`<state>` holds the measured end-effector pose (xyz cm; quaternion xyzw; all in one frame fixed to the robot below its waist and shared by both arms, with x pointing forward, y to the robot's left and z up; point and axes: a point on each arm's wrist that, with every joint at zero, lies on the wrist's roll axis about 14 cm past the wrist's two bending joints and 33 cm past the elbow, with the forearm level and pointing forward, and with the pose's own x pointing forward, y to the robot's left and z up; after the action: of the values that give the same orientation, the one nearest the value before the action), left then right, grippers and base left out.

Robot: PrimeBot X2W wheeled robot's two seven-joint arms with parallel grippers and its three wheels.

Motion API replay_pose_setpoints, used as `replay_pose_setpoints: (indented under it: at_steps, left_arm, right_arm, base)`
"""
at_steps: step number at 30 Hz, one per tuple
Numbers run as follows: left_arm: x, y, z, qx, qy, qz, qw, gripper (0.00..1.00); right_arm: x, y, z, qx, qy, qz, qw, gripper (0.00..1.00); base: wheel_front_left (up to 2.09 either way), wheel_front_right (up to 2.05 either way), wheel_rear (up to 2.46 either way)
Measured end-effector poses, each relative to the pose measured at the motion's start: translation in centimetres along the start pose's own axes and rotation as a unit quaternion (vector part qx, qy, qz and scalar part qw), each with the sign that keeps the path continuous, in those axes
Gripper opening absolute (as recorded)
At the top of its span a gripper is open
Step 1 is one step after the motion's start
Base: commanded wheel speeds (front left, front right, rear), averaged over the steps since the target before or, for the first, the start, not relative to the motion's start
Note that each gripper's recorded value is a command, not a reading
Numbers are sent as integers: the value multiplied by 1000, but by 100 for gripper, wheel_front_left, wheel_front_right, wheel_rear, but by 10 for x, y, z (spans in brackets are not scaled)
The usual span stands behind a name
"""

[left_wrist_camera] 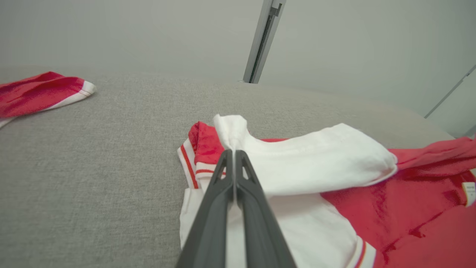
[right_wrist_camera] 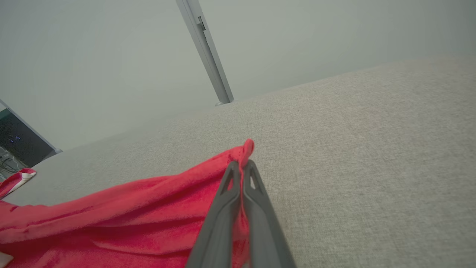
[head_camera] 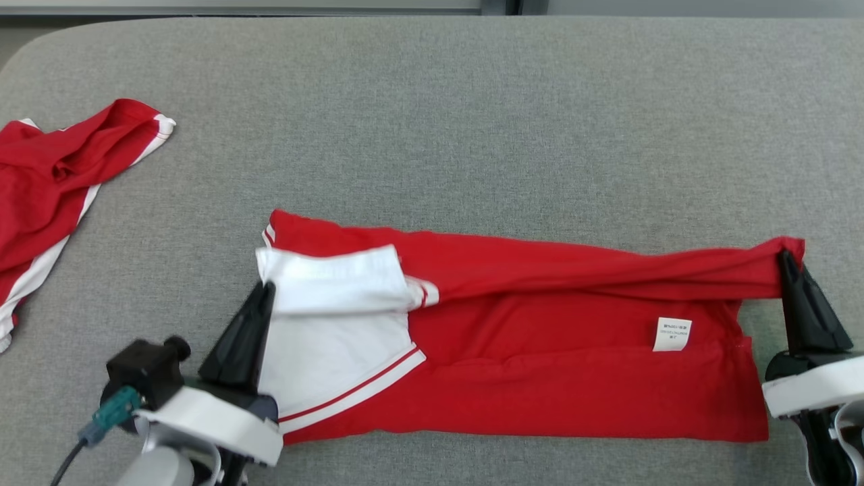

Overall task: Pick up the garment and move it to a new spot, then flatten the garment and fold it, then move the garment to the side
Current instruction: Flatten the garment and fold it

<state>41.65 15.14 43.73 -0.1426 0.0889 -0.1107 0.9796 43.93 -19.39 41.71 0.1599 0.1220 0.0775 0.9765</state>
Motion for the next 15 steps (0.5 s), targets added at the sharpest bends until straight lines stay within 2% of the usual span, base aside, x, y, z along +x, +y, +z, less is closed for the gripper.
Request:
replay_pose_setpoints:
  at_steps: [4,5,6,7,8,10,15]
  left_arm:
    - [-24,0,-19,-22,34,18,999,0]
    - [-29,0,-23,-28,42,21,999,0]
    - [-33,-1,-28,-36,49,24,998,0]
    - [-37,-2,-34,-36,62,26,997,0]
    - [-40,-3,-40,-41,72,29,996,0]
    - [-45,-3,-49,-51,88,35,994,100]
    - [-61,10,-51,-46,83,67,993,100]
  right_arm:
    - [-13,-2,-9,11,7,-9,1000,0]
    - [-16,-1,-12,12,10,-10,1000,27]
    - [-20,0,-16,13,16,-10,1000,41]
    - [-23,1,-18,13,18,-9,1000,84]
    - [-26,2,-21,14,19,-8,1000,100]
    - [-35,5,-26,15,22,-8,1000,100]
    - [-63,4,-27,-15,11,-16,1000,100]
  base:
    - [0,0,0]
    - [0,0,0]
    - [0,0,0]
    - [0,0,0]
    - [0,0,0]
    - [0,0,0]
    - [0,0,0]
